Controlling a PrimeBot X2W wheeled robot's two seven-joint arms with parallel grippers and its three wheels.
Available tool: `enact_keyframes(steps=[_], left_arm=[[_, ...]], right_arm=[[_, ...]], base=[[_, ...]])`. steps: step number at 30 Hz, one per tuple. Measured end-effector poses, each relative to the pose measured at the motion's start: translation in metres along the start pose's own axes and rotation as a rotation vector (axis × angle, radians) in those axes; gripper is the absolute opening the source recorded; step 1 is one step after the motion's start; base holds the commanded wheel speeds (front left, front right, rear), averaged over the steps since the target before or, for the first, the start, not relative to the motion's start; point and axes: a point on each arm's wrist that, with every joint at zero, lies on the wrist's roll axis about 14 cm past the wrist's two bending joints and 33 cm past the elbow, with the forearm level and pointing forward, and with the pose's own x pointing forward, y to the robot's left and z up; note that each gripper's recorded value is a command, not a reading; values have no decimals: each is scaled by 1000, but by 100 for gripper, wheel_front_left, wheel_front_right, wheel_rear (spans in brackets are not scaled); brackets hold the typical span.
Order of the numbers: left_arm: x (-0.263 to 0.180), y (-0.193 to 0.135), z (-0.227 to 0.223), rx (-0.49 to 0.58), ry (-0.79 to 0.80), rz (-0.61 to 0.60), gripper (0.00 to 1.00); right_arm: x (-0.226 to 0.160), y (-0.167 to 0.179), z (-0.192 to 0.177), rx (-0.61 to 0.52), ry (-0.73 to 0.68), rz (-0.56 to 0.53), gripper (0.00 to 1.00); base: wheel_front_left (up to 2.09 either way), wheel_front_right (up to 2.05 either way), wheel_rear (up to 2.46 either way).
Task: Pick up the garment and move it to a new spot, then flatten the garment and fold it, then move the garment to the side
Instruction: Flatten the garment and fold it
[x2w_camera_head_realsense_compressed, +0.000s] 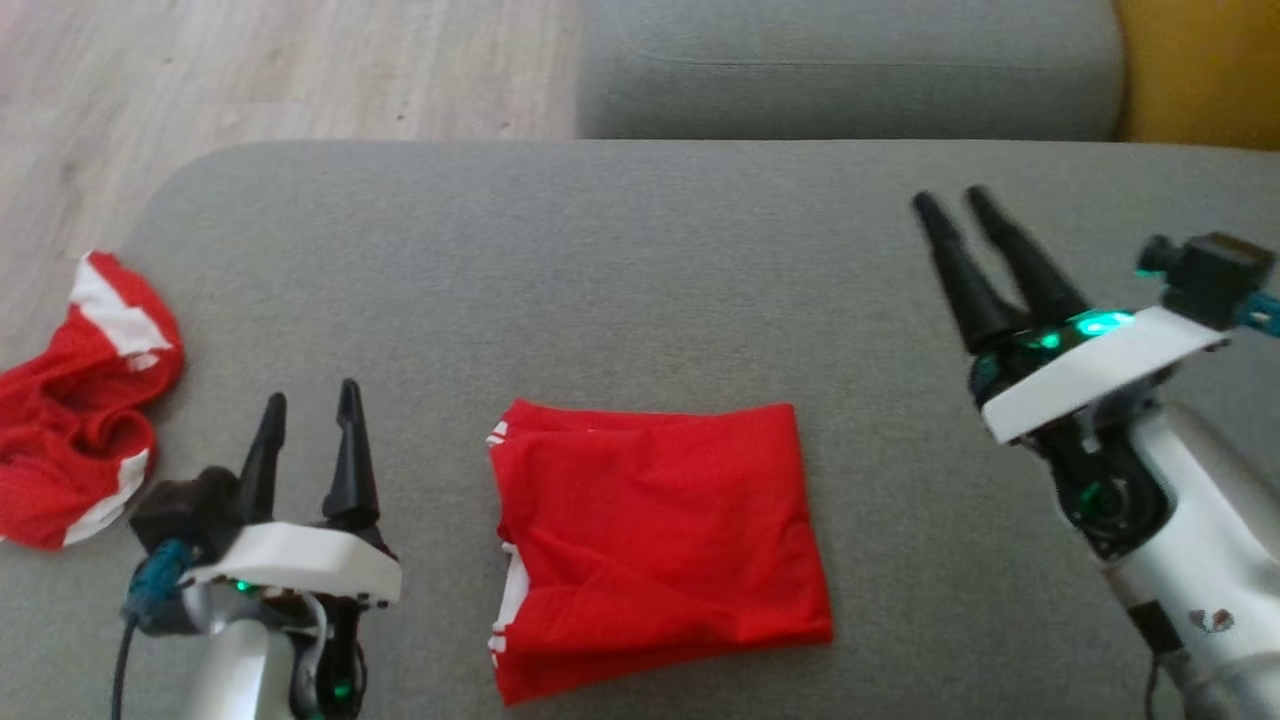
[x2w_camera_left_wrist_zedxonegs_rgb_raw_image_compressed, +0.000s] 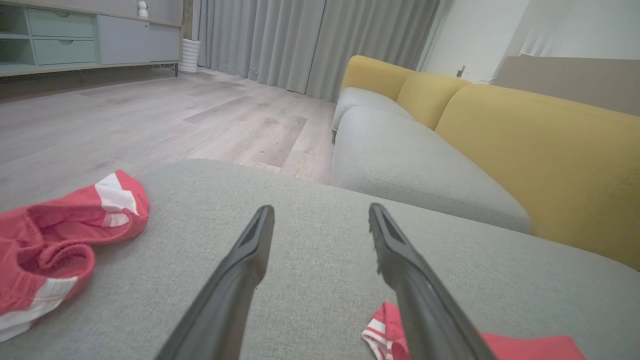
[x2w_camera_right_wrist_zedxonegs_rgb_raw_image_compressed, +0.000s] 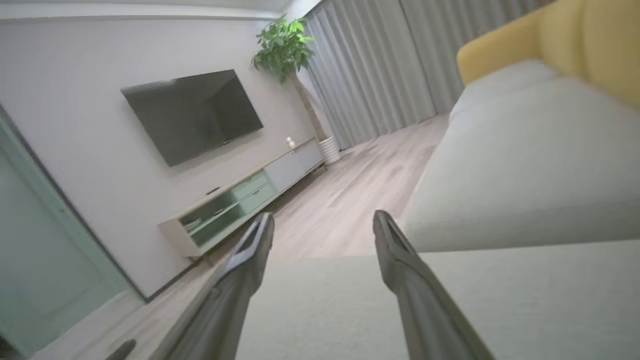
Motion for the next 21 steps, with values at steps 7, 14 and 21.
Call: enact_keyframes(steps=[7,14,21], left_arm=[[12,-15,4,33,-14,-55,100],[14,-29,-1,51,-3,-106,100],[9,-35,-2,65,-4,-142,100]], right_arm=[[-39,-53,13,-226,-89,-178,100],[-82,-83,-16,-309,-56,-338,100],[-113,-91,-45,-304,-24,-437,100]], base=[[0,0,0],[0,0,0],[0,0,0]])
